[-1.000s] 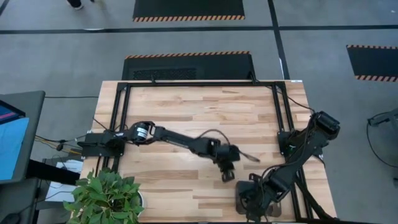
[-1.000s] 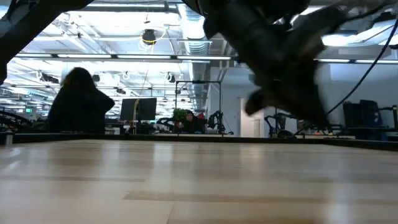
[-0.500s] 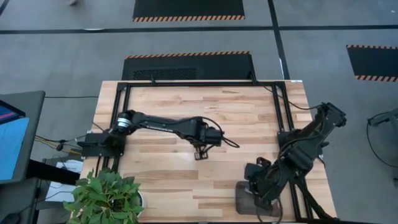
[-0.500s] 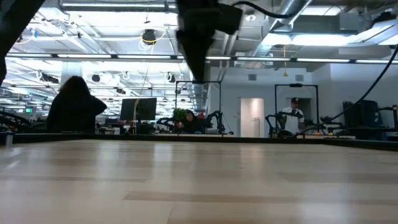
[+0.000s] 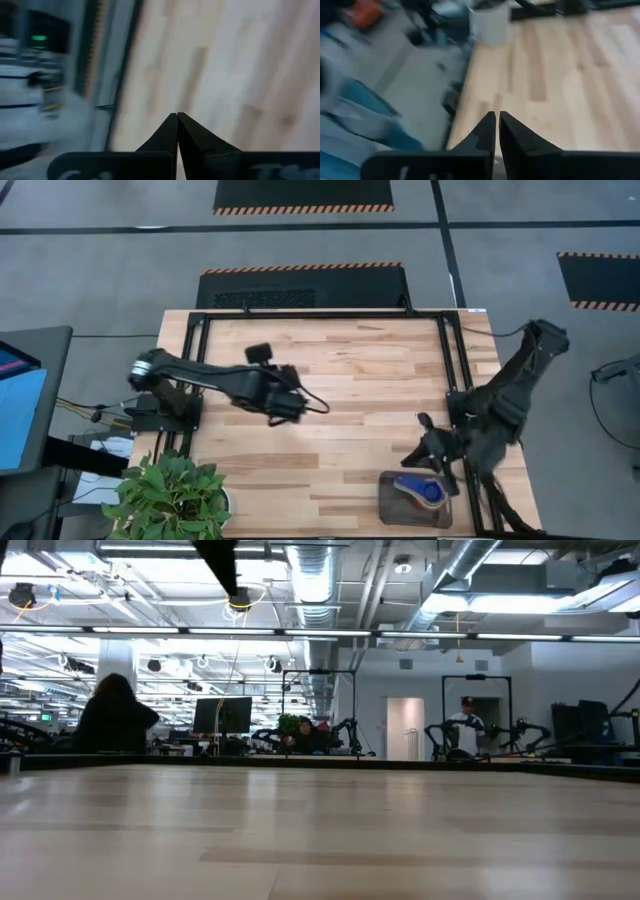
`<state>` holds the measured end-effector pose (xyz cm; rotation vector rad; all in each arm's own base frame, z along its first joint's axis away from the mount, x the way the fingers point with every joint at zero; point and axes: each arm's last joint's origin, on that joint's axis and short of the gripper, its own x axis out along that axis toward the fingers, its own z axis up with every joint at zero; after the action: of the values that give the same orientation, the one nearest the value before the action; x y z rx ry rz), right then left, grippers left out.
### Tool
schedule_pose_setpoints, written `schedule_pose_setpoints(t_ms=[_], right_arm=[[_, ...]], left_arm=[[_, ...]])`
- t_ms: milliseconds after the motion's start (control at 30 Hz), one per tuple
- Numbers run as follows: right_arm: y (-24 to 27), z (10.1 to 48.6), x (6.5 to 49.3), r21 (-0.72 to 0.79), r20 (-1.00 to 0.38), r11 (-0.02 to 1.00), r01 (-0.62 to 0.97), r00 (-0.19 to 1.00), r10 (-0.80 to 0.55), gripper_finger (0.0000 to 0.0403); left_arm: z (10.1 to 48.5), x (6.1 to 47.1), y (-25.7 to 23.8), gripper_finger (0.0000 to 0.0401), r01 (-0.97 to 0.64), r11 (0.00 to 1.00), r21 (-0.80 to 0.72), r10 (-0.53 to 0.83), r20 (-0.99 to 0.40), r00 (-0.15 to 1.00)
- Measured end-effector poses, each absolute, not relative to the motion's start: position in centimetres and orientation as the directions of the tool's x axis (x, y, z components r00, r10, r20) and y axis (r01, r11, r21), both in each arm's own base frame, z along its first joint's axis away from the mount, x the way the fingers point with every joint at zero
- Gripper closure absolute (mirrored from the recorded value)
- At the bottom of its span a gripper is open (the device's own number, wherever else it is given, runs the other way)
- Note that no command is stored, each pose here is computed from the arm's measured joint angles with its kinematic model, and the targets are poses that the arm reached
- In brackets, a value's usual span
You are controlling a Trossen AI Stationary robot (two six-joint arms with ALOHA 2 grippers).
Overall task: Nest measuring cups in basket
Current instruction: Return to Home Position
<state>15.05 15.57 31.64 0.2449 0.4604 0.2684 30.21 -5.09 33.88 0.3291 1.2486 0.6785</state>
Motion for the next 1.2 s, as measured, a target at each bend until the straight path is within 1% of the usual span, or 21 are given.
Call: schedule_pose_setpoints(t_ms=[67,133,167,233,267,333,367,500,567,633,733,800,867,933,967,1100,1200], right_arm=[[14.1,30.1,14.6,0.318,-0.287,0.894,-0.314,0.867,0.407,0.0354],[12.7,28.8,14.2,0.3,-0.142,0.84,-0.451,0.85,0.507,0.0354],[12.0,28.1,13.9,0.278,-0.068,0.811,-0.514,0.832,0.551,0.0354],[10.7,26.7,13.4,0.234,0.049,0.768,-0.596,0.797,0.603,0.0354],[10.1,25.8,13.1,0.231,0.075,0.763,-0.604,0.793,0.605,0.0354],[9.0,24.2,12.8,0.239,0.073,0.775,-0.585,0.807,0.586,0.0354],[8.5,23.7,12.6,0.237,0.073,0.784,-0.574,0.815,0.575,0.0354],[7.2,22.5,12.0,0.225,0.095,0.806,-0.548,0.835,0.541,0.0354],[6.7,22.0,11.7,0.197,0.106,0.798,-0.569,0.822,0.56,0.0354],[6.3,21.6,11.4,0.185,0.123,0.794,-0.579,0.815,0.566,0.0354],[5.5,20.7,11.1,0.185,0.125,0.802,-0.568,0.823,0.554,0.0354],[5.1,20.2,10.9,0.178,0.142,0.807,-0.563,0.826,0.545,0.0354],[4.6,20.0,10.6,0.171,0.156,0.81,-0.562,0.827,0.541,0.0354],[4.2,19.8,10.4,0.168,0.161,0.818,-0.551,0.834,0.528,0.0354],[4.0,19.6,10.3,0.17,0.158,0.824,-0.541,0.84,0.519,0.0354],[3.3,19.2,9.8,0.172,0.166,0.85,-0.498,0.865,0.473,0.0354],[2.9,18.9,9.5,0.207,0.141,0.859,-0.469,0.883,0.448,0.0354]], left_arm=[[34.6,28.9,-5.5,0.0401,-0.326,0.82,0.471,0.549,-0.809,0.209],[35.2,28.7,-5.7,0.0401,-0.401,0.843,0.36,0.5,-0.8,0.332],[35.3,28.3,-6.0,0.0401,-0.421,0.851,0.314,0.478,-0.796,0.372],[34.9,27.4,-6.5,0.0401,-0.386,0.888,0.25,0.403,-0.828,0.389],[34.6,27.0,-6.8,0.0401,-0.339,0.918,0.207,0.337,-0.857,0.391],[33.6,25.7,-7.3,0.0401,-0.217,0.963,0.16,0.231,-0.903,0.361],[32.8,25.2,-7.5,0.0401,-0.21,0.967,0.145,0.215,-0.906,0.365],[29.3,23.2,-6.9,0.0401,-0.31,0.951,-0.022,0.147,-0.846,0.513],[28.3,22.2,-7.0,0.0401,-0.299,0.943,-0.146,0.091,-0.752,0.653],[27.5,20.7,-7.0,0.0401,-0.275,0.935,-0.223,0.067,-0.652,0.755],[26.3,18.3,-6.7,0.0401,-0.292,0.909,-0.297,0.129,-0.466,0.875],[25.2,17.1,-6.5,0.0401,-0.261,0.906,-0.333,0.138,-0.351,0.926],[24.2,16.4,-6.3,0.0401,-0.198,0.912,-0.358,0.112,-0.247,0.962],[23.1,16.0,-5.8,0.0401,-0.185,0.914,-0.361,0.13,-0.171,0.977],[22.4,15.9,-5.6,0.0401,-0.197,0.912,-0.36,0.149,-0.156,0.976],[20.6,16.0,-4.8,0.0401,-0.235,0.894,-0.383,0.185,-0.162,0.969],[20.1,16.4,-4.5,0.0401,-0.238,0.905,-0.351,0.18,-0.189,0.965]])
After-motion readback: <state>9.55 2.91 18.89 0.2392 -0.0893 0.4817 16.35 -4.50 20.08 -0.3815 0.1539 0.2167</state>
